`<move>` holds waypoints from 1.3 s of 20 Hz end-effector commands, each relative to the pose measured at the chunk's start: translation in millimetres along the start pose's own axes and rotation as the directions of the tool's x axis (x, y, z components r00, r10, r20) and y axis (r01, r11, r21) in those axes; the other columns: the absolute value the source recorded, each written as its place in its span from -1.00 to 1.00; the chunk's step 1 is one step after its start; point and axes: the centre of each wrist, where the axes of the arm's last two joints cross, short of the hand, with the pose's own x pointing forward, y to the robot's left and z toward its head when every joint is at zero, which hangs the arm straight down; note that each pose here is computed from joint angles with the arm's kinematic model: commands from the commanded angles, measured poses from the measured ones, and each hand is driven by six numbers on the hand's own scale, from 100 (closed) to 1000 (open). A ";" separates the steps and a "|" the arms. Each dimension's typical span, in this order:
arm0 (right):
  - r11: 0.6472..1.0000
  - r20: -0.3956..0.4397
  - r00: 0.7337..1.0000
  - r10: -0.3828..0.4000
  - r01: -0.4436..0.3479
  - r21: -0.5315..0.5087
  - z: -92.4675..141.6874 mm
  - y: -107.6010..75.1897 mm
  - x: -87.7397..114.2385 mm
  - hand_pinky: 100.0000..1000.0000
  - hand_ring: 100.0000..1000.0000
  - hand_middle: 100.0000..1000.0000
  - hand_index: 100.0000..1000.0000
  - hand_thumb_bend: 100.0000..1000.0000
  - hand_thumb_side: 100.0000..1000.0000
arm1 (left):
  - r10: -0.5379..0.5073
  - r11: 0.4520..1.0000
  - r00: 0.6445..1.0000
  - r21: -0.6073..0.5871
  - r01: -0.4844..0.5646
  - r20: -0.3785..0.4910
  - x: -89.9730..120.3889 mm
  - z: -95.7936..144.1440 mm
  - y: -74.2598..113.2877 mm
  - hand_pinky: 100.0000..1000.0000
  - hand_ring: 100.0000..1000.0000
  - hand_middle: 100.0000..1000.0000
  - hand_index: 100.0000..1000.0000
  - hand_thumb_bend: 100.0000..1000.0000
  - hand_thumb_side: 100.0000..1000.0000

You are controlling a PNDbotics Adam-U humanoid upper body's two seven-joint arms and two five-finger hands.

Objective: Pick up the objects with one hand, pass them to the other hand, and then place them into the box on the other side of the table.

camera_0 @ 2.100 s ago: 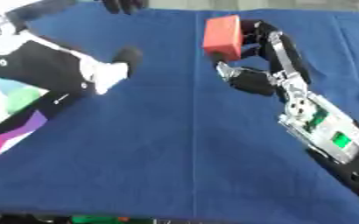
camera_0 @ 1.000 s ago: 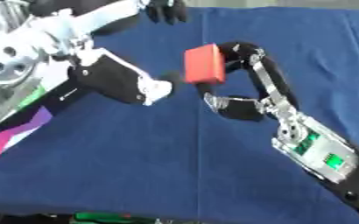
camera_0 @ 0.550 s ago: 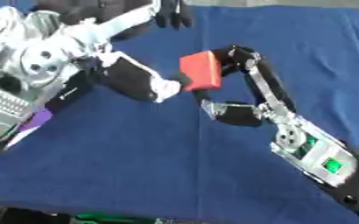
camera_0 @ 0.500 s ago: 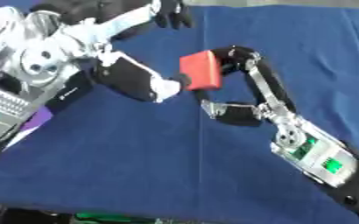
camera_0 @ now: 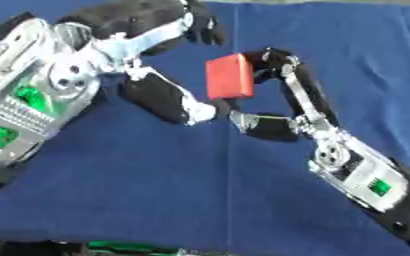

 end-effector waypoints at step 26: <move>0.997 -0.034 0.999 0.021 -0.023 -0.074 -10.3 0.1 12.4 0.09 0.30 -0.18 -0.19 -1.00 -1.00 | 0.075 0.995 0.997 0.064 -0.076 0.020 16.0 -17.9 29.2 0.78 0.49 0.36 0.61 -0.44 -0.26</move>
